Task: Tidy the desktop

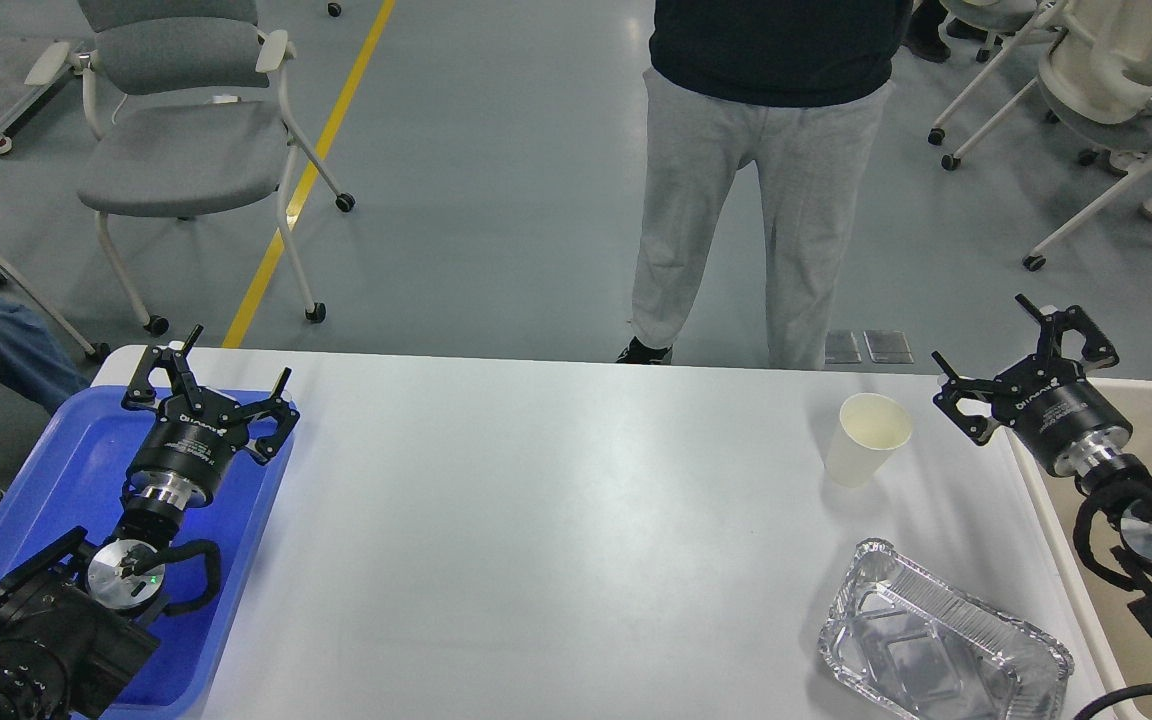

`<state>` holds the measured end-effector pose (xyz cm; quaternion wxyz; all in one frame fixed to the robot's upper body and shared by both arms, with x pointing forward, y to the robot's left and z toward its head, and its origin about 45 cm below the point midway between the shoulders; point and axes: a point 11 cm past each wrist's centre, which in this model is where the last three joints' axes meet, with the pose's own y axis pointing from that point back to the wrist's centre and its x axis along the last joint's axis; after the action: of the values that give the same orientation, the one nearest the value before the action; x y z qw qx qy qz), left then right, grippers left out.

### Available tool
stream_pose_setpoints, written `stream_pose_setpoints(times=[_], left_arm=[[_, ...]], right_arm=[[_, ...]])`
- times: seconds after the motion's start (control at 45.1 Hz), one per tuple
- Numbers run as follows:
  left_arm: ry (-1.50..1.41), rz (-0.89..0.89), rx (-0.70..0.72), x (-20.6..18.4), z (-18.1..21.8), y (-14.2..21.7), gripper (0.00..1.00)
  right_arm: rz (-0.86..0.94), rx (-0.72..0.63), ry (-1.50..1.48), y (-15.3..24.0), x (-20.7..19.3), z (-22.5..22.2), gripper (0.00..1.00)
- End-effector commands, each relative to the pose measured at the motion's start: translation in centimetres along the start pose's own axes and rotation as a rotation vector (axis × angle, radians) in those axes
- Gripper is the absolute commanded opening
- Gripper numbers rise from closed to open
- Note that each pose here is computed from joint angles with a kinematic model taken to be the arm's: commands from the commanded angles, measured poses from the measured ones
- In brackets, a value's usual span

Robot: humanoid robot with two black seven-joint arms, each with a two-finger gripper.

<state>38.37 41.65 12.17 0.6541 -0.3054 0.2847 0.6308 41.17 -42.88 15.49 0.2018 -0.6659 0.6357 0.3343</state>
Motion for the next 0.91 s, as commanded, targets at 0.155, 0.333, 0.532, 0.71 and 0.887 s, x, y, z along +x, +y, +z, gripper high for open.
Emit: stream_pose_setpoints(times=[0.155,0.333,0.532,0.71,0.887], left_arm=[[-0.006,-0.002,0.005,-0.02,0.03,-0.03,1.0],[-0.008,0.0,0.004,0.04,0.12,0.0,1.0],[-0.008,0.0,0.004,0.04,0.12,0.0,1.0],[-0.009,0.0,0.006,0.04,0.11,0.0,1.0],[-0.009,-0.002,0.007,0.0,0.07,-0.01,1.0]], right_arm=[[0.006,-0.003,0.003,0.29,0.36,0.05,1.0],[0.006,-0.007,0.003,0.32,0.39,0.21,1.0],[0.002,-0.008,0.004,0.24,0.25,0.21,1.0],[-0.001,-0.005,0.0,0.25,0.16,0.17,1.0],[-0.004,-0.012,-0.002,0.33,0.15,0.54,1.0]])
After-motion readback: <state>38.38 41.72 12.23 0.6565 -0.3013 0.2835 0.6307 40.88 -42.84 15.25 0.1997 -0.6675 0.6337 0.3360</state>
